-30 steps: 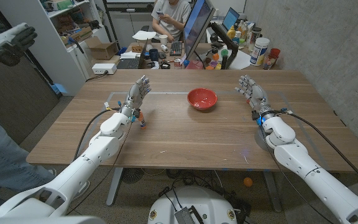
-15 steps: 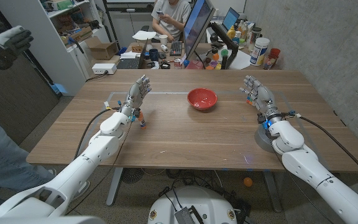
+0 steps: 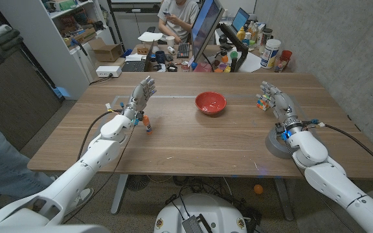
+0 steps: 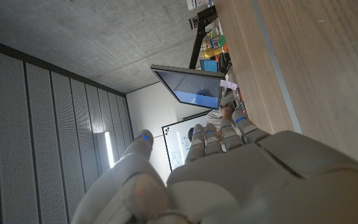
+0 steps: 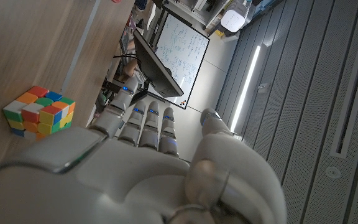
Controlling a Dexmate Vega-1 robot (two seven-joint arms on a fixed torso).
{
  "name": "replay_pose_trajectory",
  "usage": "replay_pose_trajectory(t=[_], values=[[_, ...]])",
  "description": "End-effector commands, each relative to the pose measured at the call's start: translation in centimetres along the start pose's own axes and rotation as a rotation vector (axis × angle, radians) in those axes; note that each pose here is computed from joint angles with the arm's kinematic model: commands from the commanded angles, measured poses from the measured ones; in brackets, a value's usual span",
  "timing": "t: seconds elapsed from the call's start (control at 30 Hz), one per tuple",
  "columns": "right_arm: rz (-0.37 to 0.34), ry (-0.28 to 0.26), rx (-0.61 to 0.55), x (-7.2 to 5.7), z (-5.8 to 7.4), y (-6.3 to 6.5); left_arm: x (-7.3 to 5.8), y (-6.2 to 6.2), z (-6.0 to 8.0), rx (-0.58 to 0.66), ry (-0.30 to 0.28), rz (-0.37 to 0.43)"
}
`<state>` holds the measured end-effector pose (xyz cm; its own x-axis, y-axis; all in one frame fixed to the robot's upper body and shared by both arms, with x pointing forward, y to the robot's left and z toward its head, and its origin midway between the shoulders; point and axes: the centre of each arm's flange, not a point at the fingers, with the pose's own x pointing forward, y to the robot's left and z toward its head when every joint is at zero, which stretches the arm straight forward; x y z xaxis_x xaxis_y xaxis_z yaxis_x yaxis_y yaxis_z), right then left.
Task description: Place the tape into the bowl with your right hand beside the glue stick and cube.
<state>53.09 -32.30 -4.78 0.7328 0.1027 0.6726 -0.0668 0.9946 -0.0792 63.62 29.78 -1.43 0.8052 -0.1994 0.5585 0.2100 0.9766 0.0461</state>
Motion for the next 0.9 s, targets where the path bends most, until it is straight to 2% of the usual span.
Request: replay_pose_trajectory(t=[0.03, 0.1, 0.23, 0.33, 0.6, 0.9], values=[[0.001, -0.039, -0.012, -3.0, 2.1, 0.1, -1.0, 0.6, -0.3, -0.007, 0.008, 0.014], [0.009, -0.045, -0.015, -3.2, 2.3, 0.2, -1.1, 0.5, -0.5, -0.012, 0.01, 0.014], [0.023, -0.034, -0.162, -4.2, 3.4, 0.7, -1.3, 0.5, -0.9, -0.012, 0.018, 0.009], [0.02, -0.026, -0.223, -5.0, 3.7, 1.0, -1.4, 0.7, -1.0, -0.006, 0.016, 0.017], [0.015, -0.02, -0.239, -6.7, 3.7, 1.4, -1.8, 1.4, -1.0, -0.006, 0.017, 0.034], [0.032, -0.03, -0.308, -8.3, 4.6, 1.4, -1.8, 1.4, -0.7, -0.003, 0.013, 0.027]])
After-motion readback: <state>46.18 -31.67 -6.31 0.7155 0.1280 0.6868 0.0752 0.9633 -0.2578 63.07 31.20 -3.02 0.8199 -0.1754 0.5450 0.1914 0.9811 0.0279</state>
